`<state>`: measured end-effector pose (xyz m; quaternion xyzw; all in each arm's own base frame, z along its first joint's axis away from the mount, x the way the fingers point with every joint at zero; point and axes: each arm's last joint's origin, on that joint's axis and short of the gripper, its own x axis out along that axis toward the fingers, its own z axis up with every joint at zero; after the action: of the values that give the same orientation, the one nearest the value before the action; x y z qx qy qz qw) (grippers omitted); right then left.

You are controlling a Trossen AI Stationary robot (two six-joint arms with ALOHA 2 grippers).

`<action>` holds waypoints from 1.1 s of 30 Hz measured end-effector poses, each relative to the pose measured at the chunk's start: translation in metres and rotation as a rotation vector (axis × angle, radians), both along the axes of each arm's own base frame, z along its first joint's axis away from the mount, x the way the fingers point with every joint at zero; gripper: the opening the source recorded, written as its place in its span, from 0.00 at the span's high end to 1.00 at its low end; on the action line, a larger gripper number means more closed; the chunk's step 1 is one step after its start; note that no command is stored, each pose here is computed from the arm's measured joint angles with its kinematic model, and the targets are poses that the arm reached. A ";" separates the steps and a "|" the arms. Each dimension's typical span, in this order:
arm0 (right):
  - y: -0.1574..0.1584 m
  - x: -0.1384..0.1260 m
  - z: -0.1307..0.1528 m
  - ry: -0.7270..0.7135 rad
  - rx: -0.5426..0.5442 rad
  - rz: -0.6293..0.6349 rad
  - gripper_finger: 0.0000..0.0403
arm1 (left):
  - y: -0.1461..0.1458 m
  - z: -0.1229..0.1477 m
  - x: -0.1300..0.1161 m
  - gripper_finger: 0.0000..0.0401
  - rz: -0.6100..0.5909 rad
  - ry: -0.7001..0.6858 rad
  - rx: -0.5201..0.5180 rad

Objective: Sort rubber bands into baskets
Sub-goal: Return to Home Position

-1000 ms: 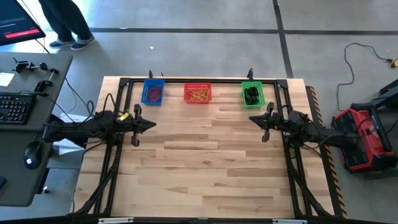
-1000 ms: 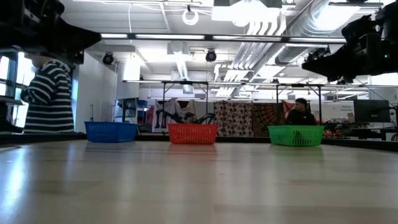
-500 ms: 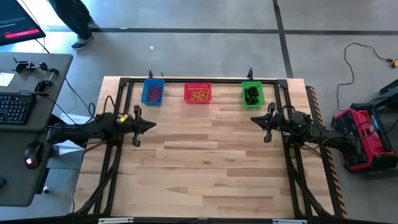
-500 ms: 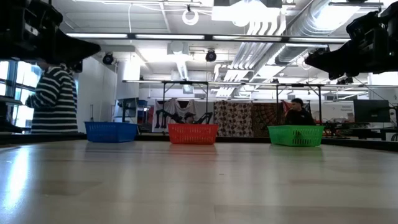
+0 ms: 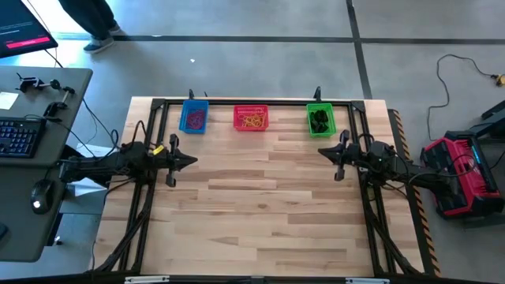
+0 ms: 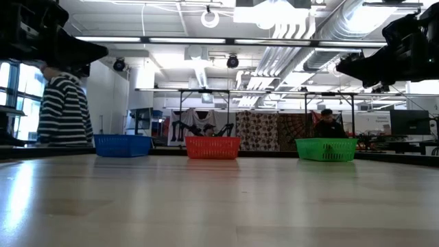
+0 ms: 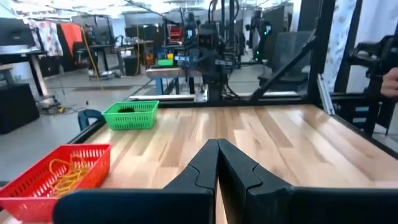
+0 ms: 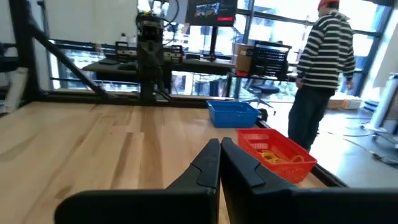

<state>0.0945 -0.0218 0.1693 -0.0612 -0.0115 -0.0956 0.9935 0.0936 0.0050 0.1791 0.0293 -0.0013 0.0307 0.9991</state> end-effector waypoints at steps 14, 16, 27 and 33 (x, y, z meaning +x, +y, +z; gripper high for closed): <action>-0.011 -0.003 0.000 -0.001 0.010 -0.212 1.00 | 0.007 -0.010 0.003 1.00 0.128 -0.026 -0.031; -0.012 -0.004 0.001 -0.009 0.006 -0.260 1.00 | 0.008 -0.009 0.003 1.00 0.154 -0.032 -0.031; -0.013 -0.004 0.001 -0.020 0.027 -0.289 1.00 | 0.010 -0.008 0.002 1.00 0.220 -0.050 -0.071; -0.013 -0.004 0.001 -0.020 0.028 -0.288 1.00 | 0.010 -0.008 0.002 1.00 0.220 -0.051 -0.076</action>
<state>0.0908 -0.0347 0.1703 -0.0474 -0.0112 -0.2380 0.9700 0.0959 0.0149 0.1706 -0.0092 -0.0221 0.1408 0.9898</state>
